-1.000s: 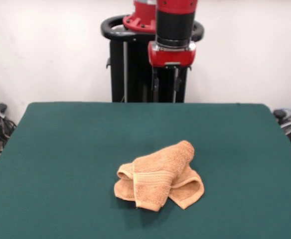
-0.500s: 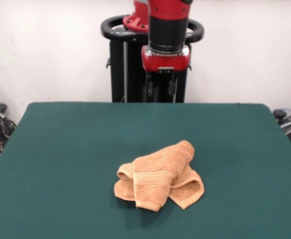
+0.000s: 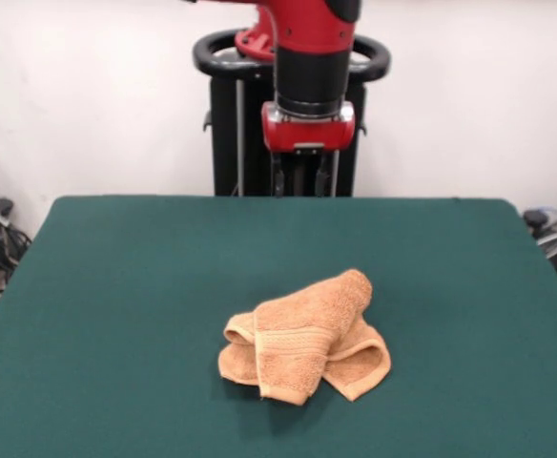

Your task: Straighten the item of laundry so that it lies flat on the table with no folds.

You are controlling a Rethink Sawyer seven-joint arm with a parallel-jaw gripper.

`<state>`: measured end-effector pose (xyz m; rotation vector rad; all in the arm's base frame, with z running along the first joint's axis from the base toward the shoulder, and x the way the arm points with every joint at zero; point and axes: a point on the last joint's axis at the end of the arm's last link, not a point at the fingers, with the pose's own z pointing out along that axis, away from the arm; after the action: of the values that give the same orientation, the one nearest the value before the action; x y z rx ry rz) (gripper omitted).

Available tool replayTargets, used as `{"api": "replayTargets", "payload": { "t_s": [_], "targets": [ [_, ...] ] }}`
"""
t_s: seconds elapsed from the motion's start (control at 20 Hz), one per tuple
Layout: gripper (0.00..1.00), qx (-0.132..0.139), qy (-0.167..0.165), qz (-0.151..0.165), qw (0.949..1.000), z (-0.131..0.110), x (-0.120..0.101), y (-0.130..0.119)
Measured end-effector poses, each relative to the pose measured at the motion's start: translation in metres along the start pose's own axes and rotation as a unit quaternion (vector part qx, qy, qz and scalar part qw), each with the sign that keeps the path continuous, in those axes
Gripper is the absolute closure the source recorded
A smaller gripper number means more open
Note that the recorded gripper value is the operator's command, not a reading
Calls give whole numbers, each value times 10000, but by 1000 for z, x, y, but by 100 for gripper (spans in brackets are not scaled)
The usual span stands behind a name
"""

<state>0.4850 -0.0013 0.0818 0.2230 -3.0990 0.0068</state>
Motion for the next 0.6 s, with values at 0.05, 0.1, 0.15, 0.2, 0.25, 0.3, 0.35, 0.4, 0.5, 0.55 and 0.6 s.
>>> {"api": "replayTargets", "payload": {
  "t_s": [0.05, 0.1, 0.15, 0.2, 0.25, 0.3, 0.35, 0.4, 0.5, 0.55, 0.6],
  "targets": [
    [0, 3, 2, -12, 10000, 1, 0, 0],
    [0, 15, 13, -67, 10000, 5, -1, -1],
    [0, 18, 18, -89, 10000, 7, -2, -2],
    [0, 20, 19, -97, 9999, 8, -2, -3],
    [0, 18, 27, -112, 9999, 11, -3, -3],
    [0, 14, 38, -129, 9999, 15, -4, -4],
    [0, 13, 42, -138, 9999, 17, -5, -4],
    [0, 10, 48, -151, 9999, 20, -7, -5],
    [0, 4, 61, -176, 9998, 25, -9, -5],
    [0, 1, 68, -208, 9998, 29, -11, -5],
    [0, 0, 69, -212, 9998, 31, -12, -5]
  ]
}}
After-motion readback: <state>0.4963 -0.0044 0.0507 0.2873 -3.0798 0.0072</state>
